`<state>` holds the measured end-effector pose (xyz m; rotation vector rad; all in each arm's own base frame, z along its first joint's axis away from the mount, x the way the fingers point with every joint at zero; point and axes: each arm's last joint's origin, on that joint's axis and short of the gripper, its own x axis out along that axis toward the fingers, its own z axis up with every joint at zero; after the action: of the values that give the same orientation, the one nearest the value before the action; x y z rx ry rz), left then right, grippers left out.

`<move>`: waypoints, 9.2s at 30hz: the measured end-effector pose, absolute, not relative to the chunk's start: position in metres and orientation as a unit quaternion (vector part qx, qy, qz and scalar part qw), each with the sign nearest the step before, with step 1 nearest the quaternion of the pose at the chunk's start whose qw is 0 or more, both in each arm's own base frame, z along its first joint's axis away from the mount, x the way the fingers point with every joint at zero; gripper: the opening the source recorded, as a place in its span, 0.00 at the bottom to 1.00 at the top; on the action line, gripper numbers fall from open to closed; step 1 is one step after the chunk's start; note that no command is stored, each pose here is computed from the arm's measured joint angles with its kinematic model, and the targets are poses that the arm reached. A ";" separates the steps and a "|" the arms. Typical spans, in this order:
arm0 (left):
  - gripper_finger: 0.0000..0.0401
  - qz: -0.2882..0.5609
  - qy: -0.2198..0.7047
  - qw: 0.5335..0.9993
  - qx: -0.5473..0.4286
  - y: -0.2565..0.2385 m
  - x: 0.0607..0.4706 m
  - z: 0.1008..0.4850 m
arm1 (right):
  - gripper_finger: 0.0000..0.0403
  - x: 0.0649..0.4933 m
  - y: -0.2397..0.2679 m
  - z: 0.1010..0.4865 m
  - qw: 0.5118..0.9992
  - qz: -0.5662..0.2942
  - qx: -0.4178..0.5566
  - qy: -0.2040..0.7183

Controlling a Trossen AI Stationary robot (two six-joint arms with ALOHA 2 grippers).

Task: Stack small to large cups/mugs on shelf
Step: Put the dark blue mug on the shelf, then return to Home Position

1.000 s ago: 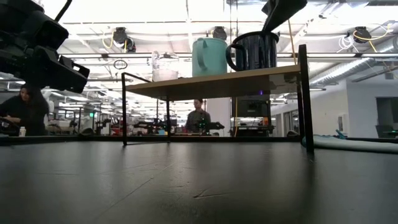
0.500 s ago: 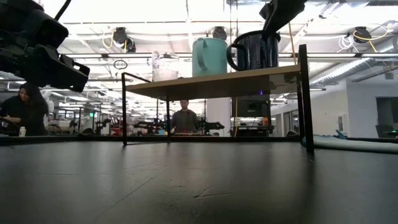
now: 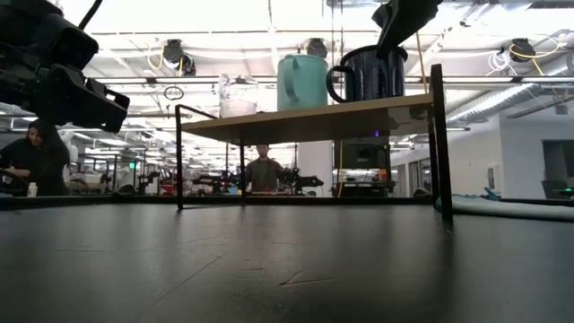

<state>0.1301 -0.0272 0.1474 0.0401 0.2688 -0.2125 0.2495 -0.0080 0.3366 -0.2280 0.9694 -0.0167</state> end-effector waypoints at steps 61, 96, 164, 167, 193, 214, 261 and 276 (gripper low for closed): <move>0.02 -0.106 0.134 0.985 0.019 -0.027 0.130 0.147 | 0.10 0.249 0.004 0.336 0.877 0.012 -0.102 0.469; 0.02 -0.106 0.134 0.985 0.018 -0.027 0.130 0.147 | 0.11 0.250 0.004 0.337 0.882 0.005 -0.101 0.460; 0.02 -0.107 0.124 0.986 0.021 -0.027 0.131 0.149 | 0.00 0.115 0.000 0.389 0.969 -0.021 -0.071 0.234; 0.02 -0.107 0.124 0.986 0.021 -0.027 0.131 0.149 | 0.00 0.113 0.002 0.384 0.980 0.000 -0.062 0.189; 0.02 -0.103 0.117 0.987 0.031 -0.027 0.131 0.150 | 0.00 0.113 0.012 0.329 0.984 0.162 -0.038 0.060; 0.02 -0.071 0.012 0.991 0.115 -0.026 0.128 0.188 | 0.00 0.075 0.007 0.304 0.993 0.097 -0.020 0.066; 0.02 -0.134 -0.008 0.986 0.096 -0.040 0.095 0.195 | 0.00 0.081 0.006 0.212 0.996 0.080 0.034 0.010; 0.02 -0.136 0.000 0.989 0.052 -0.041 0.095 0.195 | 0.00 0.081 0.006 0.214 0.995 0.085 0.052 -0.002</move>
<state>0.0948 -0.0406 0.1946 0.1042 -0.0001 -0.2729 0.0807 0.0064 0.2140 0.1046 -0.0032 0.1705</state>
